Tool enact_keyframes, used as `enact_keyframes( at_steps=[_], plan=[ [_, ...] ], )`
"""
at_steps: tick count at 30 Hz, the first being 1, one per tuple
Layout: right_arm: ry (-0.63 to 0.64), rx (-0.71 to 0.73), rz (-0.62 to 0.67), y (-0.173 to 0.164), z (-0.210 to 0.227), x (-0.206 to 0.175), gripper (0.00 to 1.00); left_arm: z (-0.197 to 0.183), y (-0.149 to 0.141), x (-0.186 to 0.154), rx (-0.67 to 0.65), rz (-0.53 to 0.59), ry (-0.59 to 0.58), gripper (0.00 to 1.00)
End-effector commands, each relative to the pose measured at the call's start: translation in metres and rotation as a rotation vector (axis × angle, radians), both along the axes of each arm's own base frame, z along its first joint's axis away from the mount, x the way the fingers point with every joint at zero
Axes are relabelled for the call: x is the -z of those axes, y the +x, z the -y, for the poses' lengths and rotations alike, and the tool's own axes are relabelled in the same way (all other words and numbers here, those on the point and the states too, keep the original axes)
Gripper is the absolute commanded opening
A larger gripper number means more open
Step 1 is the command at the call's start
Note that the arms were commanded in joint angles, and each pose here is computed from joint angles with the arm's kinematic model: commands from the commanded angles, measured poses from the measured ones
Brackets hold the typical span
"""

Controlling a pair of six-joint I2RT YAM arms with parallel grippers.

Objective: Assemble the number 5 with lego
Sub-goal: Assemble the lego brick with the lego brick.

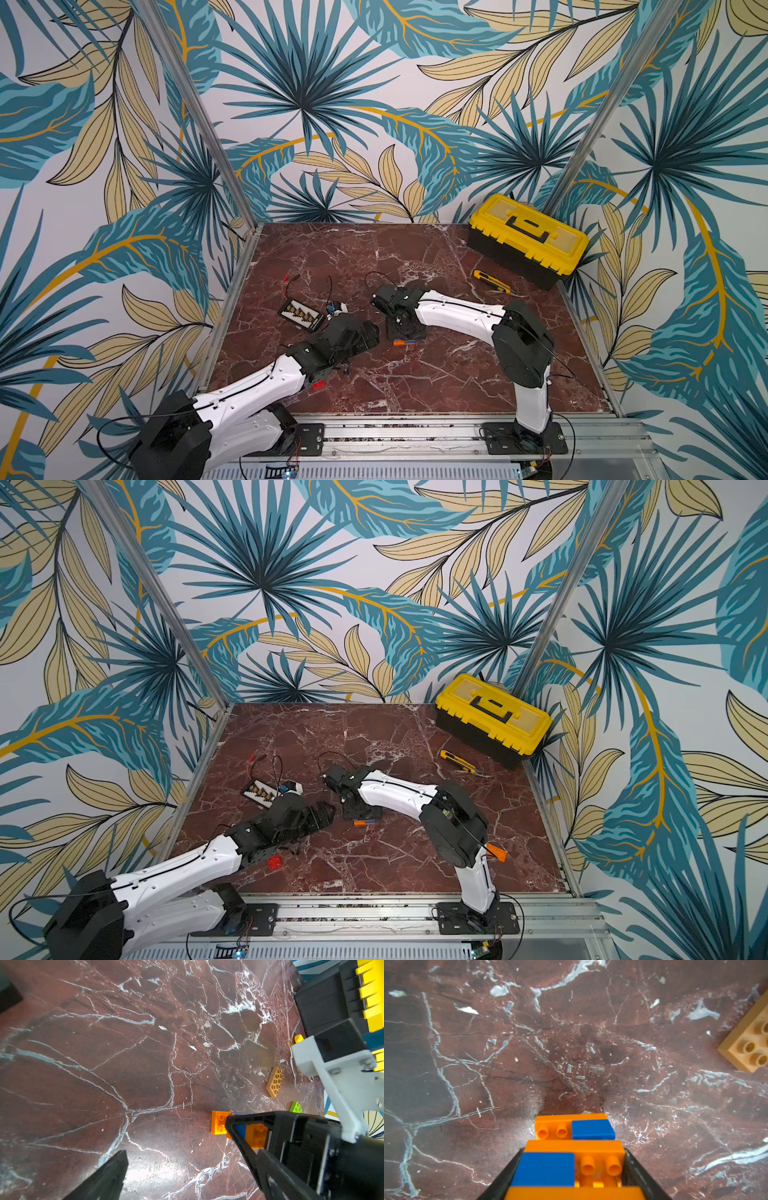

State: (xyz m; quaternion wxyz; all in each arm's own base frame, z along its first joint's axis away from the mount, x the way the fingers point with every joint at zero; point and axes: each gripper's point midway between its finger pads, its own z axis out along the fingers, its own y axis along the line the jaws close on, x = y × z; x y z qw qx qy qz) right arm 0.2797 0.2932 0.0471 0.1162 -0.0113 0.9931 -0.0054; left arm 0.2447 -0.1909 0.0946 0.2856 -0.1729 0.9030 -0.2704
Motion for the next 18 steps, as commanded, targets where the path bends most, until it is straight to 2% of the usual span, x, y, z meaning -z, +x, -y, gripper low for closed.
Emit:
enact_keyframes(
  at_steps=[1, 4, 13, 18],
  plan=[
    [-0.004, 0.001, -0.121, -0.022, 0.002, 0.037, 0.64, -0.008, -0.002, 0.005, -0.015, -0.002, 0.018, 1.0],
    [-0.002, 0.016, -0.141, -0.025, 0.005, 0.043, 0.64, -0.008, -0.003, 0.004, -0.015, -0.003, 0.019, 1.0],
    [-0.108, 0.03, -0.184, -0.03, 0.03, 0.061, 0.64, -0.009, -0.003, 0.005, -0.018, -0.002, 0.018, 0.99],
    [-0.101, 0.038, -0.214, -0.036, 0.03, 0.073, 0.63, -0.009, -0.003, 0.007, -0.018, -0.007, 0.021, 1.0]
  ],
)
